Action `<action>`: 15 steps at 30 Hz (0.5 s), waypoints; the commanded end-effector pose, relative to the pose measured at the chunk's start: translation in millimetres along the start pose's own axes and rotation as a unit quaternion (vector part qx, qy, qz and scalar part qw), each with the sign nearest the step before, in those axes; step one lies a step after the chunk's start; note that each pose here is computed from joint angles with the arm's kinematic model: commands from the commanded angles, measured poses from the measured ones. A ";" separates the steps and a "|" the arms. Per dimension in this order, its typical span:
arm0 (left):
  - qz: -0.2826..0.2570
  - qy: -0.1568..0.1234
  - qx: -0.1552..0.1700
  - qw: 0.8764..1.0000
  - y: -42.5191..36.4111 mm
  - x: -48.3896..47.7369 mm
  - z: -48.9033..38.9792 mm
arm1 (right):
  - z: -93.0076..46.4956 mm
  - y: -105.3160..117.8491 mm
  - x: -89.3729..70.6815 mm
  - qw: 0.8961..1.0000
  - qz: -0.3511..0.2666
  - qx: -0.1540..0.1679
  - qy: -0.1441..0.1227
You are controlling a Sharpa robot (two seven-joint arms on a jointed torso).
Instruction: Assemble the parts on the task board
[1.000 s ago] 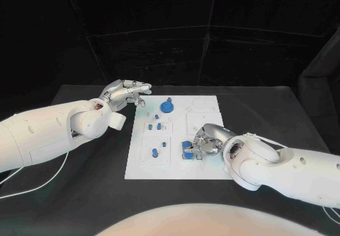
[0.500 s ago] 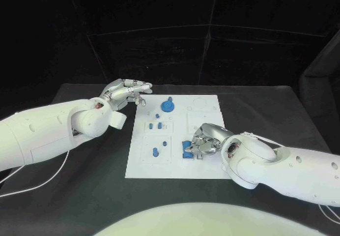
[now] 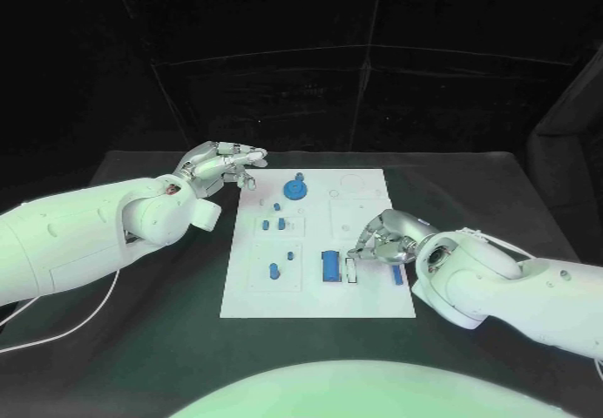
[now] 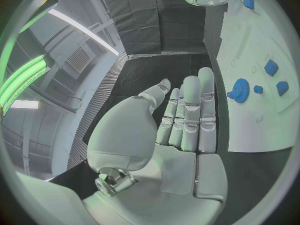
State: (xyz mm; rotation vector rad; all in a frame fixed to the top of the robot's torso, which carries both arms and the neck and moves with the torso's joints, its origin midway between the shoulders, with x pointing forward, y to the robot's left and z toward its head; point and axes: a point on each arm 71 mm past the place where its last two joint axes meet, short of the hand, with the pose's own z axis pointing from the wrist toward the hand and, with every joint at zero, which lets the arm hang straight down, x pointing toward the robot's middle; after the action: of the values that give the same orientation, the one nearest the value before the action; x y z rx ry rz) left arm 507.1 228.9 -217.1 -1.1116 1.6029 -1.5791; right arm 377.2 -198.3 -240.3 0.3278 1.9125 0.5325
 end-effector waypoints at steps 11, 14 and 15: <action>0.001 0.001 0.007 1.000 -1.8 -1.7 -1.7 | -9.9 -46.7 -49.8 0.999 -0.011 0.036 -0.020; 0.001 0.002 0.007 1.000 -1.8 -1.6 -1.8 | -7.8 -49.6 -50.0 0.998 -0.035 0.039 -0.016; 0.001 0.002 0.007 1.000 -1.8 -1.6 -1.9 | -7.2 -50.7 -49.6 0.998 -0.043 0.041 -0.015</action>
State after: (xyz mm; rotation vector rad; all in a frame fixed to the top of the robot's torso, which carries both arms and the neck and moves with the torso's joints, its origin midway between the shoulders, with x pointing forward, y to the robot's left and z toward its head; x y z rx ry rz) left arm 506.6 232.1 -217.1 -1.1130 1.5999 -1.5751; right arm 390.7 -268.9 -222.6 0.4087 1.8808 0.4168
